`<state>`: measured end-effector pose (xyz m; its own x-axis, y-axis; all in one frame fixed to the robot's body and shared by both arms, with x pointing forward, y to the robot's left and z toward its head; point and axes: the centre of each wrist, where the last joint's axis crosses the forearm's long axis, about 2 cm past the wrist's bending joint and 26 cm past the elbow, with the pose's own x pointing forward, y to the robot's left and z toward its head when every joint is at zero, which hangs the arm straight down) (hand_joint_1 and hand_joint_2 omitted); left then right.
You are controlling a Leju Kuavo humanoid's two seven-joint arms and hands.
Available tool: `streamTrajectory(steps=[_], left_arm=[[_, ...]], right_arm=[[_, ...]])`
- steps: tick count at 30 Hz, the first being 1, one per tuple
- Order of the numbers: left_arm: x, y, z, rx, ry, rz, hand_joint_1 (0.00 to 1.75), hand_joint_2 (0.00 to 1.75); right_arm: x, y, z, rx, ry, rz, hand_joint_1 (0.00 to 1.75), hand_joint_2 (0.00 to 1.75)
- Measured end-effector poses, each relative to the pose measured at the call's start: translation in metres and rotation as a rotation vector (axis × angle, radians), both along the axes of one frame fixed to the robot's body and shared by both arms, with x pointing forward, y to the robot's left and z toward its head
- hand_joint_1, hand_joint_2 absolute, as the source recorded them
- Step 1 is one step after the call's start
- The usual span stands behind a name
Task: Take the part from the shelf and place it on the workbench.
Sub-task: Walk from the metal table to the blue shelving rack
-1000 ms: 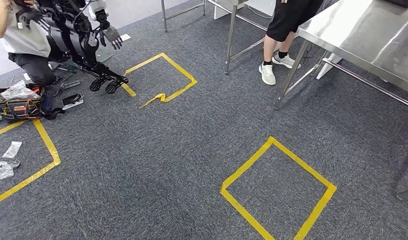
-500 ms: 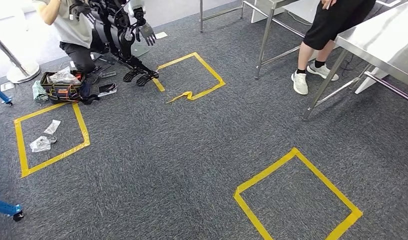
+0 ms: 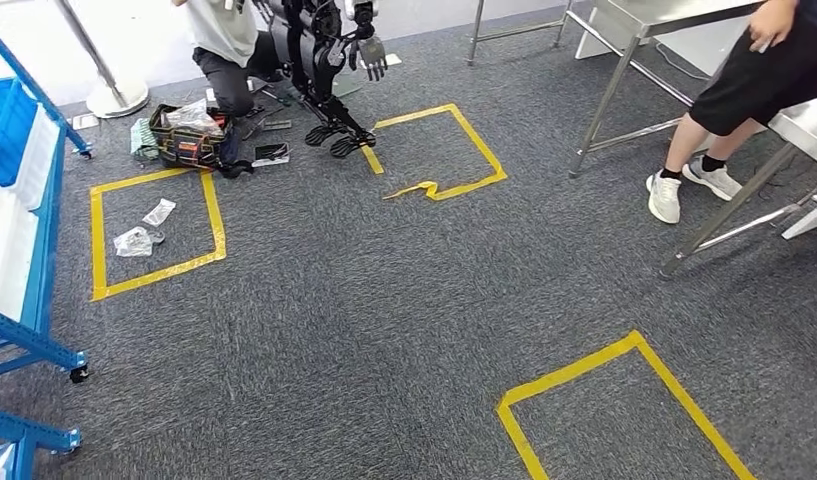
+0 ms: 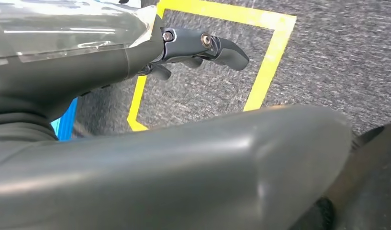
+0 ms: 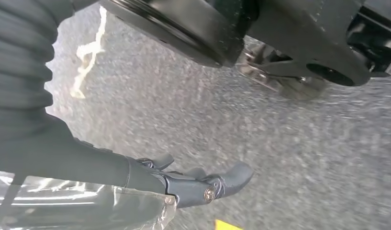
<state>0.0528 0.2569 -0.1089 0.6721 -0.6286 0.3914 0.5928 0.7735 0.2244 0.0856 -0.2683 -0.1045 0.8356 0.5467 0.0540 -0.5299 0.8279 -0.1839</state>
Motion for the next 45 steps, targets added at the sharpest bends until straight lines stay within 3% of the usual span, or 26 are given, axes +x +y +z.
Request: streamTrajectory(steps=[45], left_arm=[[-0.0030,-0.0022,-0.0002,0.006,0.014,0.016,0.00,0.00]], right_arm=[[-0.0055,0.0008,-0.0010,-0.005,0.011,0.008,0.00,1.75]])
